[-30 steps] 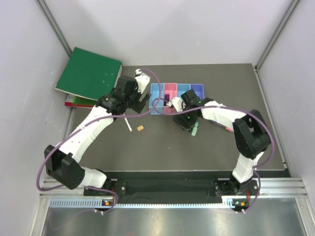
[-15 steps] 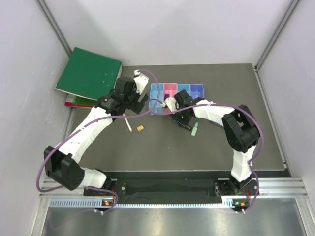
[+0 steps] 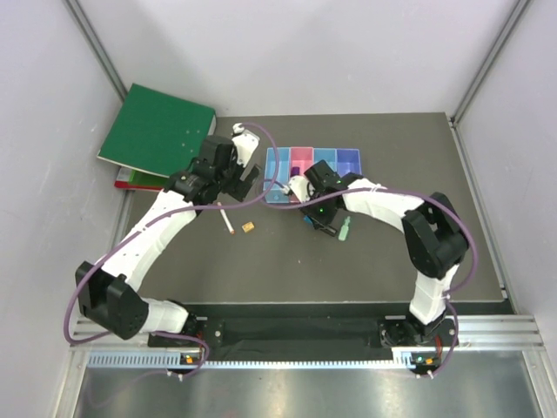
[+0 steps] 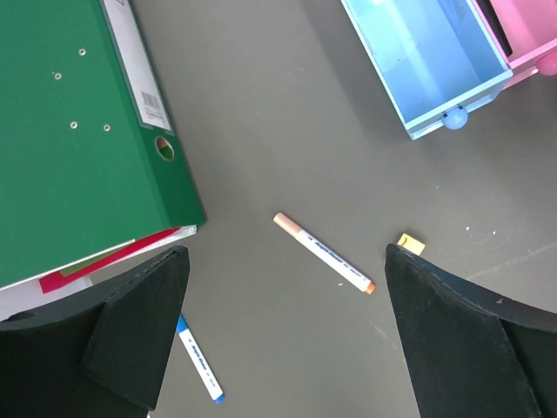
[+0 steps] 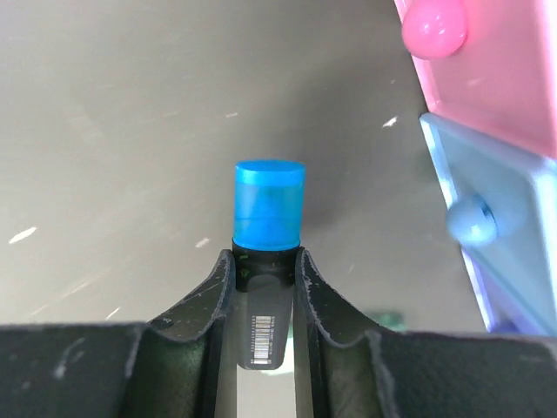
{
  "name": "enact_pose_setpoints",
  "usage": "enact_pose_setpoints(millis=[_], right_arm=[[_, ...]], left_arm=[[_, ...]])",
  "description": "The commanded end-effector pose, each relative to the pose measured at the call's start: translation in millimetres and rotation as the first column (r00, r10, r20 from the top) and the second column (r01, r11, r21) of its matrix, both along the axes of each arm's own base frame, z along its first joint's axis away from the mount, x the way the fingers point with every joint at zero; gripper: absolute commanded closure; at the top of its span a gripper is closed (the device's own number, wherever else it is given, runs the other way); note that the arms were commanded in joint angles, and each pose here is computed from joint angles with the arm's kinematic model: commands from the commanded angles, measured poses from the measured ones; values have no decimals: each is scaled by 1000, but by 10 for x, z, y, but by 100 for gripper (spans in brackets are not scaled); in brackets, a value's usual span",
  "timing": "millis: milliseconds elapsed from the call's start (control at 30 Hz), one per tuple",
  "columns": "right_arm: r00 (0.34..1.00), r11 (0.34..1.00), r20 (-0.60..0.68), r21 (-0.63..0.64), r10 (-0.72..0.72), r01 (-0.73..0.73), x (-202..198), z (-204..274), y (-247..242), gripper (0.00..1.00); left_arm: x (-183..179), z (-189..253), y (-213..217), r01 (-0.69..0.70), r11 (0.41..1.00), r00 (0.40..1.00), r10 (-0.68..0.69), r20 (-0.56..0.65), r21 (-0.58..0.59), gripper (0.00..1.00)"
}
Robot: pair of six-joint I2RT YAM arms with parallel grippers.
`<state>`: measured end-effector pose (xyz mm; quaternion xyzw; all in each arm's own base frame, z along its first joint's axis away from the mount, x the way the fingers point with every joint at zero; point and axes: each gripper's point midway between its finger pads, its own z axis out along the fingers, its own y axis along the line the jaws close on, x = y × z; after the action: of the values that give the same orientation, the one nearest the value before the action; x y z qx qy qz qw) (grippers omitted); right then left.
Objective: Sort the stationery into containers
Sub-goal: Pick up the pen from the center of the board, then place the pen in the storage box.
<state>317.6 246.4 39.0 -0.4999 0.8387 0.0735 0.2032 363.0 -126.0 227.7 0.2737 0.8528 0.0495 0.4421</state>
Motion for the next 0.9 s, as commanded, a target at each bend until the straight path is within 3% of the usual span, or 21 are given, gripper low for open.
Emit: enact_pose_setpoints(millis=[0, 267, 433, 767, 867], right_arm=[[997, 984, 74, 171, 29, -42, -58, 803, 269, 100], [992, 921, 82, 387, -94, 55, 153, 1352, 607, 100], [959, 864, 169, 489, -229, 120, 587, 1593, 781, 100], [841, 772, 245, 573, -482, 276, 1569, 1547, 633, 100], [805, 717, 191, 597, -561, 359, 1792, 1372, 538, 100]], left_arm=[[26, 244, 45, 1, 1000, 996, 1, 95, -19, 1], [10, 263, 107, -10, 1000, 995, 10, 96, 2, 1], [-46, 250, 172, -15, 999, 996, 12, 86, 32, 1], [3, 287, 296, -91, 995, 985, 85, 152, 35, 1], [33, 253, 323, -107, 993, 982, 98, 161, 45, 1]])
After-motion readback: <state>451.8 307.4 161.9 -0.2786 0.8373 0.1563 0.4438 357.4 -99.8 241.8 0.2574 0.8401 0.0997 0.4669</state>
